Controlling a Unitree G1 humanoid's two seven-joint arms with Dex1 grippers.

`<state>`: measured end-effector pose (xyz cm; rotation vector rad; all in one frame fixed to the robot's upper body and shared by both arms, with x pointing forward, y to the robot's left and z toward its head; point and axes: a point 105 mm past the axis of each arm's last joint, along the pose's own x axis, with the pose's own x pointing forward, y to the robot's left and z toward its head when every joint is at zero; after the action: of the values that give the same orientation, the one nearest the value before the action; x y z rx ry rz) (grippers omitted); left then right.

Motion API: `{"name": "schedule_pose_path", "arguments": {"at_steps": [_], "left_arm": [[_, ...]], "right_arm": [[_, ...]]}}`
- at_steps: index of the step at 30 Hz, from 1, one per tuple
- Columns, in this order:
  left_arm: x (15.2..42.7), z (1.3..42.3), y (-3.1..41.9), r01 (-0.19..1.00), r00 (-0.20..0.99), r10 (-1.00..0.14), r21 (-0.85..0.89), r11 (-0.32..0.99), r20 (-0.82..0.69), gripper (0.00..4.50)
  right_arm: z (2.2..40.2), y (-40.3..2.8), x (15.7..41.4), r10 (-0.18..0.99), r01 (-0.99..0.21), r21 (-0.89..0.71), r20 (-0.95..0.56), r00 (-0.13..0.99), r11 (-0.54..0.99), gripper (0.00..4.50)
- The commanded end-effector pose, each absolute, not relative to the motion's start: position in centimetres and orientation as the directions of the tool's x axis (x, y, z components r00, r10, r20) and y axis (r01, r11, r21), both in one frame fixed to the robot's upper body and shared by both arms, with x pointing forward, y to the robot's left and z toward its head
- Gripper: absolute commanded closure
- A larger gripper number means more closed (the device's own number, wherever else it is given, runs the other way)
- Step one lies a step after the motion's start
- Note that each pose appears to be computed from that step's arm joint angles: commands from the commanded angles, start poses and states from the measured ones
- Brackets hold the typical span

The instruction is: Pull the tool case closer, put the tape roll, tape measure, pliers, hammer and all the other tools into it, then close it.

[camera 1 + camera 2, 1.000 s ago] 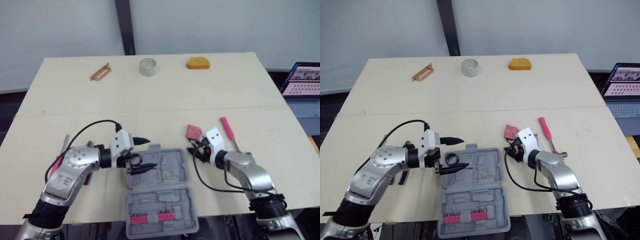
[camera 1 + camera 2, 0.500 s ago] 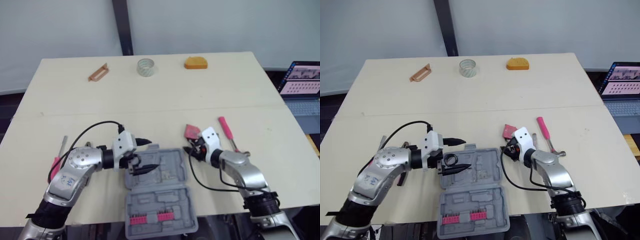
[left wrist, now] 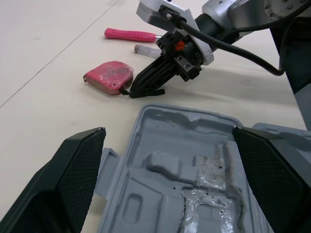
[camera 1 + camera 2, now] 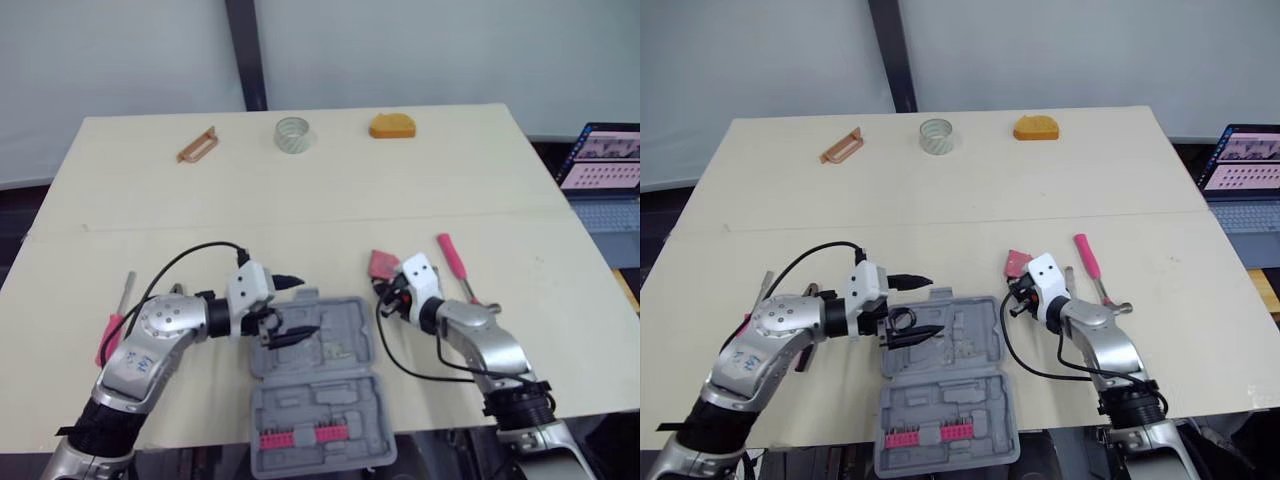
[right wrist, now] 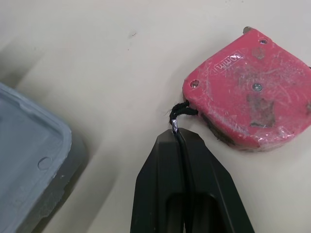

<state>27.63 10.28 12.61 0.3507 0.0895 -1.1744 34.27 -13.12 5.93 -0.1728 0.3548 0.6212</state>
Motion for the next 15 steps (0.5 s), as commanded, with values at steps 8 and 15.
{"name": "schedule_pose_path", "arguments": {"at_steps": [8,15], "left_arm": [[27.8,13.4,10.1,0.905,0.387,-0.899,0.268,0.329,-0.203,0.00],[26.6,12.0,9.9,0.939,0.305,-0.914,0.246,0.242,-0.266,0.00]], "right_arm": [[4.8,-15.8,29.5,0.550,-0.631,-0.024,-0.466,0.693,0.775,4.48],[4.8,-16.3,27.2,0.552,-0.636,-0.002,-0.494,0.672,0.772,4.48]]}}
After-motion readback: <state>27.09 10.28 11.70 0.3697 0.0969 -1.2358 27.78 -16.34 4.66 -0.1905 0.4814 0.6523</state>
